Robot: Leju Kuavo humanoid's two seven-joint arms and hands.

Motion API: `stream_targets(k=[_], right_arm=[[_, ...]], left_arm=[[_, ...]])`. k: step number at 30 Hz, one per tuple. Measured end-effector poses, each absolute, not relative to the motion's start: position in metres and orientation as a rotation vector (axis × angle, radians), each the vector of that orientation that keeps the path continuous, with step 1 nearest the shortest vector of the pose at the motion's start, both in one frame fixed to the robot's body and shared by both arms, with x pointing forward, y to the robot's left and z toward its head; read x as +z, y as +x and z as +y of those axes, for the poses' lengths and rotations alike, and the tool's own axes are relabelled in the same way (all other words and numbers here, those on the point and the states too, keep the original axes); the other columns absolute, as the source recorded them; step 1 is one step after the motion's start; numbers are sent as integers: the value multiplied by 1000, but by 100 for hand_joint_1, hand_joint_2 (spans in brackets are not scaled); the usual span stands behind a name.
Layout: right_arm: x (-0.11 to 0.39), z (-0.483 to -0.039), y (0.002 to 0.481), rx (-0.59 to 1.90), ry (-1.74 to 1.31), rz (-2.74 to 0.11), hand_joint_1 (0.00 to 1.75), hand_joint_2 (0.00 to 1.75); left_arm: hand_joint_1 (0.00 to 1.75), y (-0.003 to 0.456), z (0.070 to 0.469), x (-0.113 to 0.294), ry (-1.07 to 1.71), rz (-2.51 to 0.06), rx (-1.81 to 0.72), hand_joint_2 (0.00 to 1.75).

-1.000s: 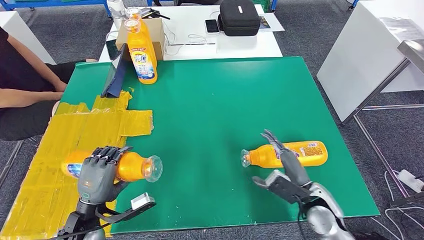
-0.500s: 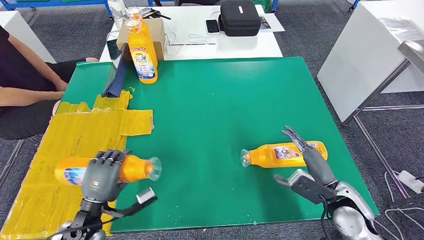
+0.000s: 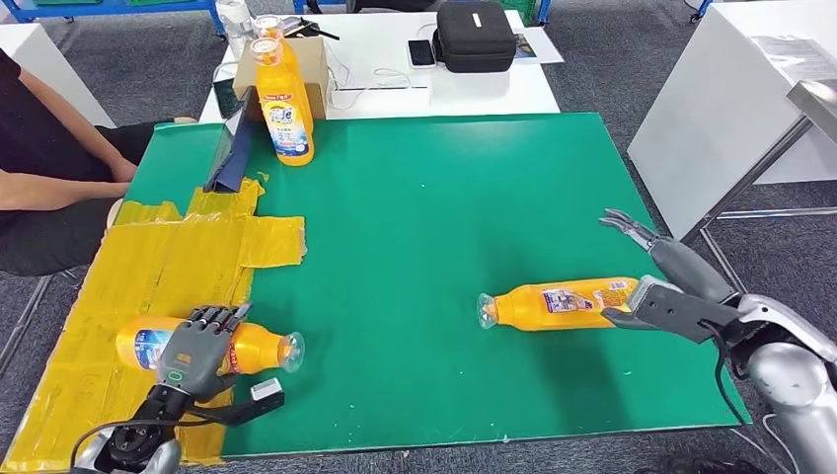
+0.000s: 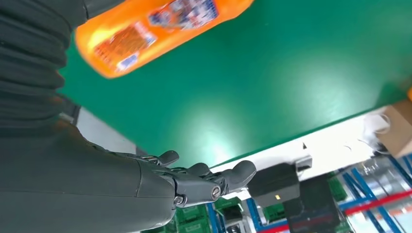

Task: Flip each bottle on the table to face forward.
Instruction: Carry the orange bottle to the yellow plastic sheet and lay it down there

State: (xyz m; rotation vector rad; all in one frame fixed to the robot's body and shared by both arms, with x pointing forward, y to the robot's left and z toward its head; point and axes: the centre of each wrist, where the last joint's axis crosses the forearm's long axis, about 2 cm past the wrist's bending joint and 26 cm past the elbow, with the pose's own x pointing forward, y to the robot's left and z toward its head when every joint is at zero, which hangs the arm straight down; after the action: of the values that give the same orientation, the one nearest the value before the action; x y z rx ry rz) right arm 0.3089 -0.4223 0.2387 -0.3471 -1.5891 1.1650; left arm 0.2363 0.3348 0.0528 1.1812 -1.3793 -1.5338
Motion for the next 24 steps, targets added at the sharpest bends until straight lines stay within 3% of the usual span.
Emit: stream_targets(k=[16,20,24], right_arm=[[275,-440,346,1270,-347,-1442,0,175],[281,-445,354,1300,-341,-1370,0,175],[263,-446,364,1336,-345,-1291,0,175]], left_arm=[[0,246,372,53,971,-1405,-1477,0],[0,247,373,57,744,-1593,-1340,0],[0,250,357,66,330,-1850,-1010,0]])
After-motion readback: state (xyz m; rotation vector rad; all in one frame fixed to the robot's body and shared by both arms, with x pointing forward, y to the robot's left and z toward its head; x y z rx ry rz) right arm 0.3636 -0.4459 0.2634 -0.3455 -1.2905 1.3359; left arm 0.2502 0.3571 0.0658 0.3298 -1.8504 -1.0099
